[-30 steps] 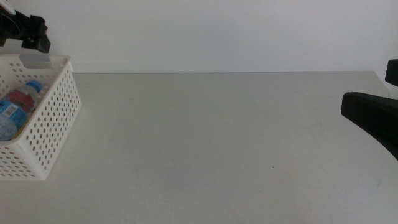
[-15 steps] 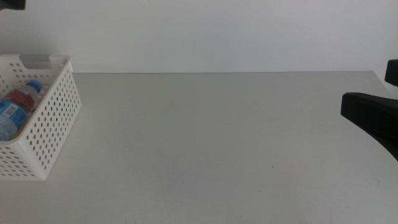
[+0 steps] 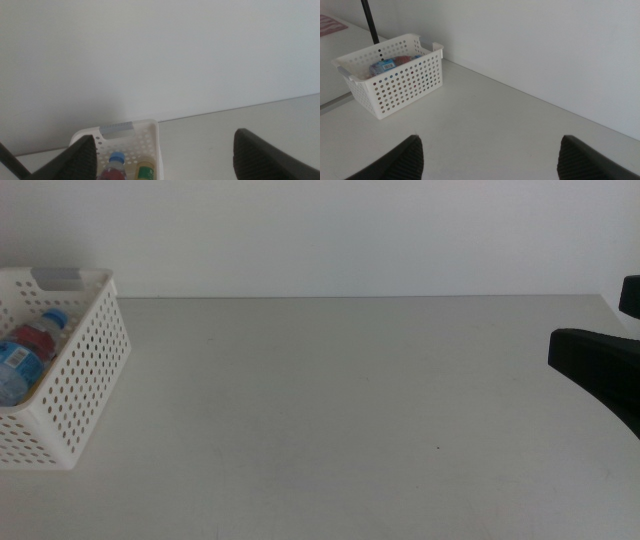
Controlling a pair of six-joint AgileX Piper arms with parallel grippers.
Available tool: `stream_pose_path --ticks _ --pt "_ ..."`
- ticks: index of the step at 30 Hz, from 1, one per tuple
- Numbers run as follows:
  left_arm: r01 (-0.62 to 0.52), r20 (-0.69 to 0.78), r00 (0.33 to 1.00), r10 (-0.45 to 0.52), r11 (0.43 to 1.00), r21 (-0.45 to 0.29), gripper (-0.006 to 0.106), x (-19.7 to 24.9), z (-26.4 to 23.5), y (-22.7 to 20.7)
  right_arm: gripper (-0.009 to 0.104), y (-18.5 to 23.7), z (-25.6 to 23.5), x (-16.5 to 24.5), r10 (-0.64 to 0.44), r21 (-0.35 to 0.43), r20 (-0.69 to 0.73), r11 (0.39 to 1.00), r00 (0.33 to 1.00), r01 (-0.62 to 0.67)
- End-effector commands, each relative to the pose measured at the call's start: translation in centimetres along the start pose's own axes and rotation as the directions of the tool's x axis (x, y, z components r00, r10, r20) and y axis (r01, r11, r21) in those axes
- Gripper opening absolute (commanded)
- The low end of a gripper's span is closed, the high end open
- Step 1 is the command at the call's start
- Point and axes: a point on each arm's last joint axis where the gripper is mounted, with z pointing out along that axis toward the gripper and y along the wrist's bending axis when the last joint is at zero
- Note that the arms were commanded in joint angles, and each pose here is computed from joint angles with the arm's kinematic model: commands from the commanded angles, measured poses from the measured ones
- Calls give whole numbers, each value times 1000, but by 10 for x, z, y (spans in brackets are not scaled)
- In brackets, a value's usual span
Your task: Use arms to grab the bottles and put them into the dustbin to the left of the table.
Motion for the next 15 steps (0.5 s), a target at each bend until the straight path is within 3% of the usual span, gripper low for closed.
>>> stream_pose_path --ticks 1,5,15 --pt "46 136 990 -44 999 -9 94 -15 -10 0 82 0 -4 -14 -12 5 95 1000 995 12" --pt "107 140 985 -106 994 -1 94 -15 -11 0 82 0 -4 -14 -12 5 95 1000 995 12" --pt "107 132 986 -106 994 -1 94 -14 -8 0 82 0 -4 -14 -12 5 95 1000 995 12"
